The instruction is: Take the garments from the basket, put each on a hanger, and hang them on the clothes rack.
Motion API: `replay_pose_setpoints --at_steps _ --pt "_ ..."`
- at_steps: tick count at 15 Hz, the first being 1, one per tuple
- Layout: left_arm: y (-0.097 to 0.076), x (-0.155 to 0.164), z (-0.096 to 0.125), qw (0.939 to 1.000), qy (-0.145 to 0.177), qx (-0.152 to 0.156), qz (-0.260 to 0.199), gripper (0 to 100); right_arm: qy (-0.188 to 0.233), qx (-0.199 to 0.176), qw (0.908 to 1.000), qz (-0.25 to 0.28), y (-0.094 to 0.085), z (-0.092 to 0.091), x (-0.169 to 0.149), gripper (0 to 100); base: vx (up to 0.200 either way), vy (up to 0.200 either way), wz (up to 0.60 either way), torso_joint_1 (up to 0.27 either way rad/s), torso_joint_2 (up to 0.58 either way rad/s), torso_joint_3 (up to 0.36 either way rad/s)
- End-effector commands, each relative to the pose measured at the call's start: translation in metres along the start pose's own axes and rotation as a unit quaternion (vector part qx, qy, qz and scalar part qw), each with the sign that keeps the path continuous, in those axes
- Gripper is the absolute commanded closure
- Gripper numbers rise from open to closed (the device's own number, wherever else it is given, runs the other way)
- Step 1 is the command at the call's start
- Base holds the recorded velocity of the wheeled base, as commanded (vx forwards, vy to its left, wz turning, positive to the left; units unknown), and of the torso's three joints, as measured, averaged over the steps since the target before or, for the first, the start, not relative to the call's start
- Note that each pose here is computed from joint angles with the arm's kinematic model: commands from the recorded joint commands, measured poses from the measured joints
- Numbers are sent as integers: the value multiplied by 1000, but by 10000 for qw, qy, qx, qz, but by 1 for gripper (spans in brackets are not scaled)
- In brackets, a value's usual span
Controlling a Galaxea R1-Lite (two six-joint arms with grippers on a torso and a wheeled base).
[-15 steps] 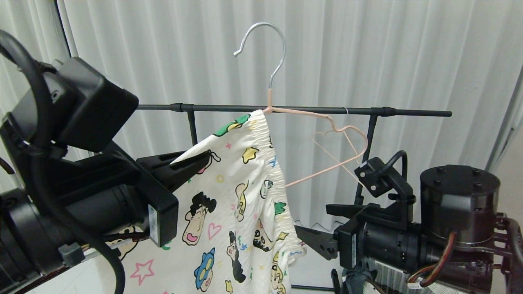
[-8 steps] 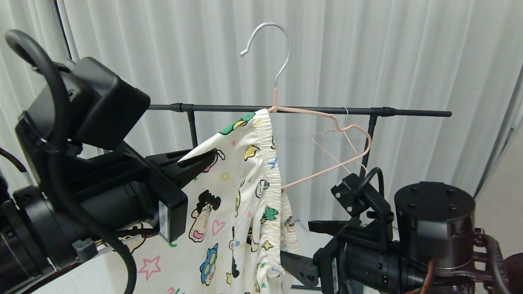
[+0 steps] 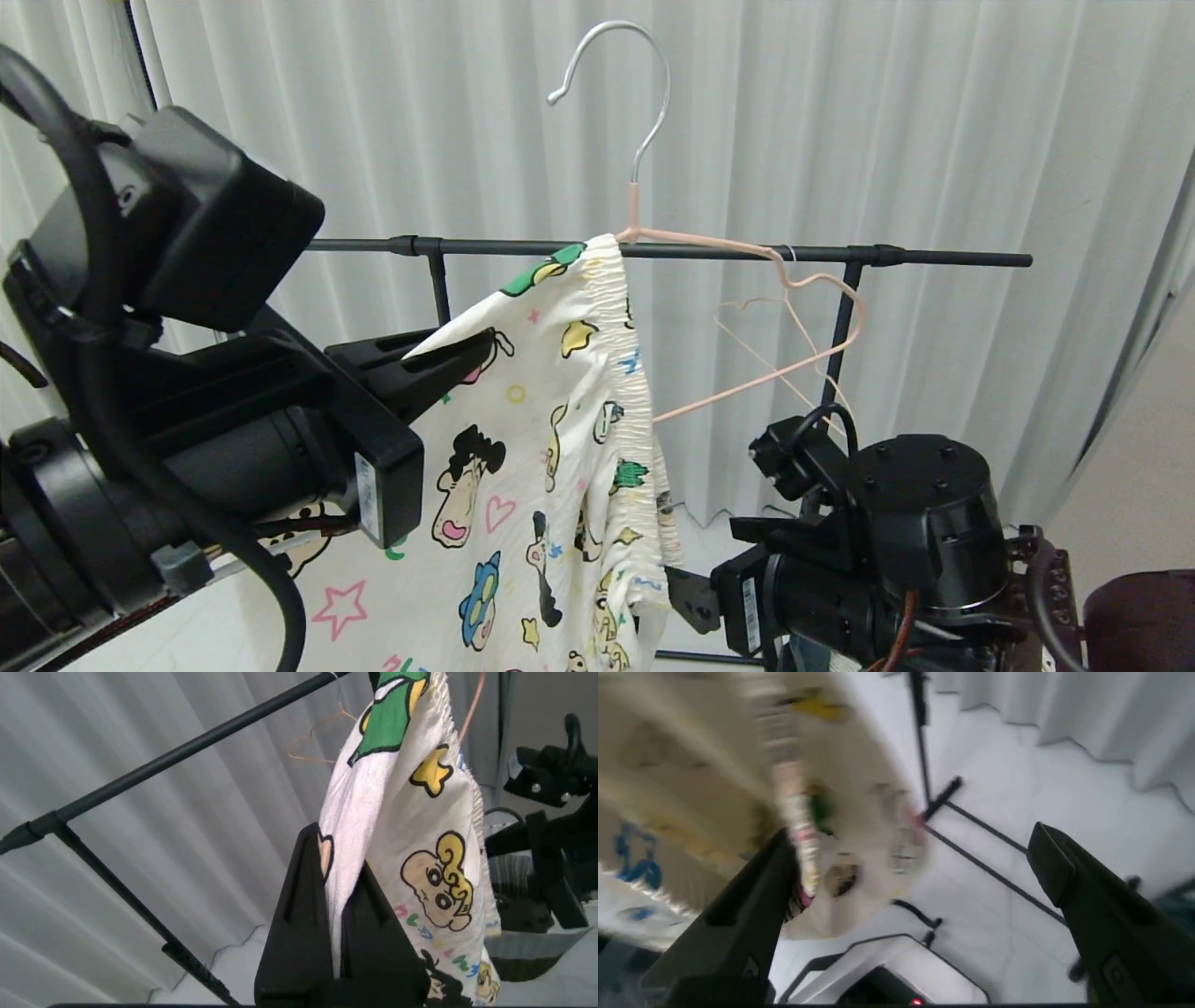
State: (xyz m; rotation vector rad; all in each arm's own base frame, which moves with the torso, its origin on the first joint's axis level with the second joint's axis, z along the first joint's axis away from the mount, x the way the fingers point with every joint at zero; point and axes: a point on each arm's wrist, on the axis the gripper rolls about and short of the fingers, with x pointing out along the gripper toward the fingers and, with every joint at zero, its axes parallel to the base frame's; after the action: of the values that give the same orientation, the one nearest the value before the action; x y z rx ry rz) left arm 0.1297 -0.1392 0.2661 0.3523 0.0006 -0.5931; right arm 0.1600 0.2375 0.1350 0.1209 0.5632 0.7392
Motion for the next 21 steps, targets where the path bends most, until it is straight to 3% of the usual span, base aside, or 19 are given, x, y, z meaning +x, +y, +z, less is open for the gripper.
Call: replay_pose_setpoints --at_steps 1,6,9,12,18,20,21 --pt "1 -1 -1 10000 11 0 40 100 -72 108 9991 -400 -18 5 3 0 0 0 0 0 0 0" --pt "4 -6 -16 9992 244 249 179 100 -485 131 9861 -1581 -86 32 -5 0 0 0 0 0 0 0" --pt "3 -13 -25 9990 314 276 154 100 -589 31 9777 -2017 -113 40 -10 0 0 0 0 0 0 0" --pt "8 -17 -35 9980 468 300 285 100 -622 60 9740 -2176 -123 43 -13 0 0 0 0 0 0 0" --pt "14 -29 -57 9922 785 848 469 100 -683 -24 9731 -2199 -125 46 -13 0 0 0 0 0 0 0" --pt "13 -30 -64 9884 910 1136 438 100 -737 -42 9734 -2167 -123 49 -14 0 0 0 0 0 0 0" --pt "14 -27 -67 9833 1028 1432 451 100 -801 -127 9745 -2092 -119 53 -17 0 0 0 0 0 0 0"
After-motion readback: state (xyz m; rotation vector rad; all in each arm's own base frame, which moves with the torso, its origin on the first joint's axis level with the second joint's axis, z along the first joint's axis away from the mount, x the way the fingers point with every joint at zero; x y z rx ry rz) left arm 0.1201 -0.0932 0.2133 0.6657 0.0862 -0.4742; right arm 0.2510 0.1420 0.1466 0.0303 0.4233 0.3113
